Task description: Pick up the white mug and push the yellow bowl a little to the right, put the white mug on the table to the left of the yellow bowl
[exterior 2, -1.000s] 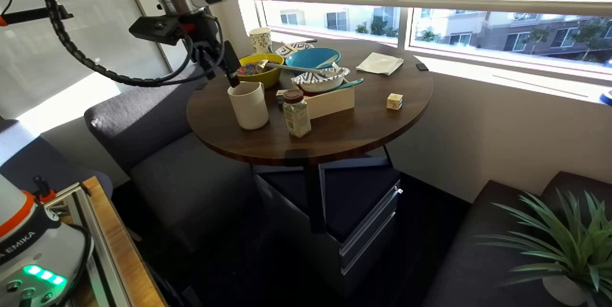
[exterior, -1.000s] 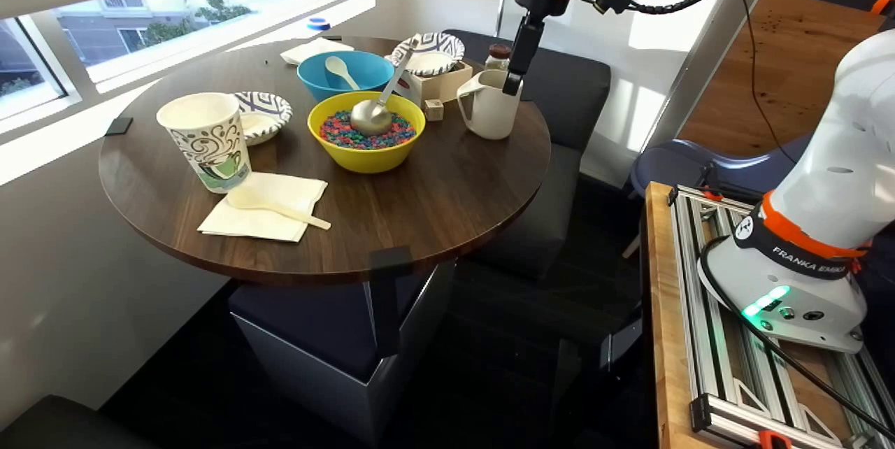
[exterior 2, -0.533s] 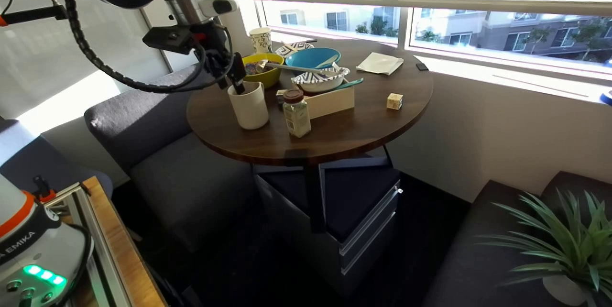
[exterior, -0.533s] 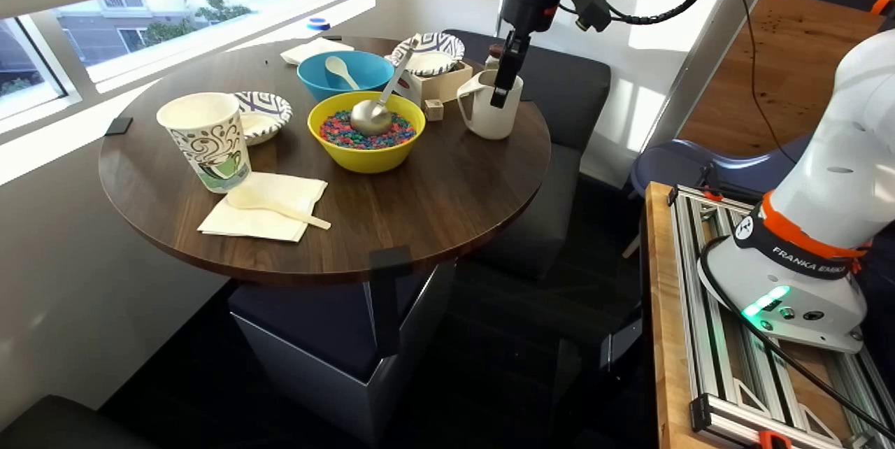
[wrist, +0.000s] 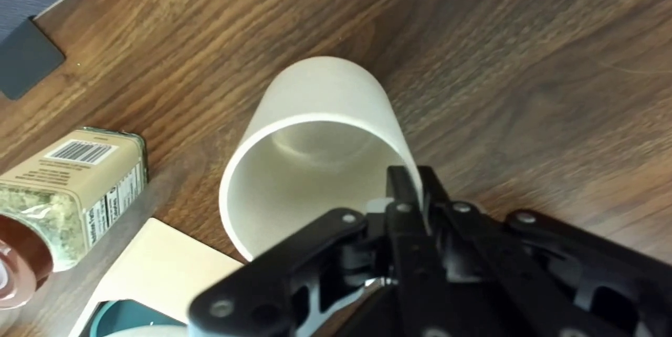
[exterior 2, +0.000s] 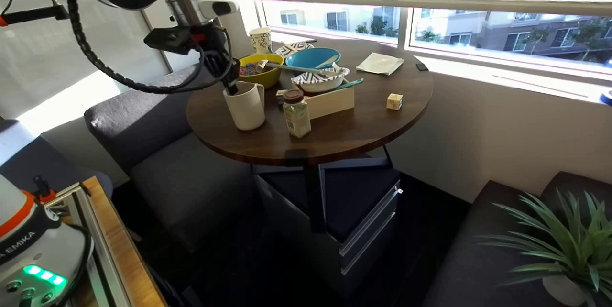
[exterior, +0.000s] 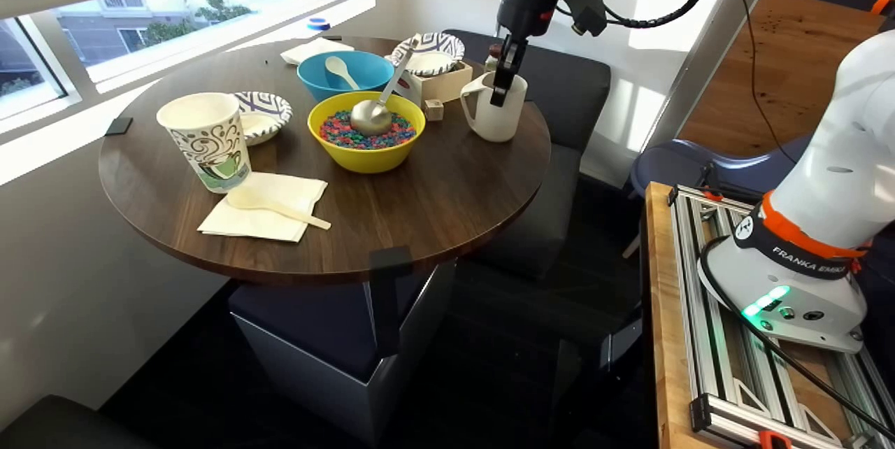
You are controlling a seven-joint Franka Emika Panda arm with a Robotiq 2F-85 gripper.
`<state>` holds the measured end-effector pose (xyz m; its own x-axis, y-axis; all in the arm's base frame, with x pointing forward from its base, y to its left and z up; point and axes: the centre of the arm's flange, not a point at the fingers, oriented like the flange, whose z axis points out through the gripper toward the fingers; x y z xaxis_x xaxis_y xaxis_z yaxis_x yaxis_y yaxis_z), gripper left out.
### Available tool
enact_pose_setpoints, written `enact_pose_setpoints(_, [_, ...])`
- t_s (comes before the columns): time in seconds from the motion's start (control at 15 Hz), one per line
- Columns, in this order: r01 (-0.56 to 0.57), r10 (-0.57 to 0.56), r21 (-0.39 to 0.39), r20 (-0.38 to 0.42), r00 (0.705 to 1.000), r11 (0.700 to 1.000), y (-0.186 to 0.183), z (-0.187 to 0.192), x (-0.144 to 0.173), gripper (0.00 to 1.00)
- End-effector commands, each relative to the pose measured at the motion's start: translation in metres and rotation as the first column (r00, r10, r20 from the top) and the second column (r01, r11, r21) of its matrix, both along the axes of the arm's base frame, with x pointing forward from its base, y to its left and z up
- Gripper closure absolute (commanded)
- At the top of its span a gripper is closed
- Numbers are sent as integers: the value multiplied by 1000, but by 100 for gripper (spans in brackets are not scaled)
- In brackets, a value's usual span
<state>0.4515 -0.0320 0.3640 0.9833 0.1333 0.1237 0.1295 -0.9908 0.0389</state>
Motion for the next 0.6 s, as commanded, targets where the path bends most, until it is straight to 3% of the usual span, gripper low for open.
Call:
enact_pose_setpoints(0.0, [9,-9,-11,-18,1000,1000,8,5,-2,100])
enact_pose_setpoints(0.2, [-34,34,1,-2,999,999,33,23,-8,99])
enact_pose_setpoints(0.53, [-230,229,22,25,973,973,95,58,-8,99])
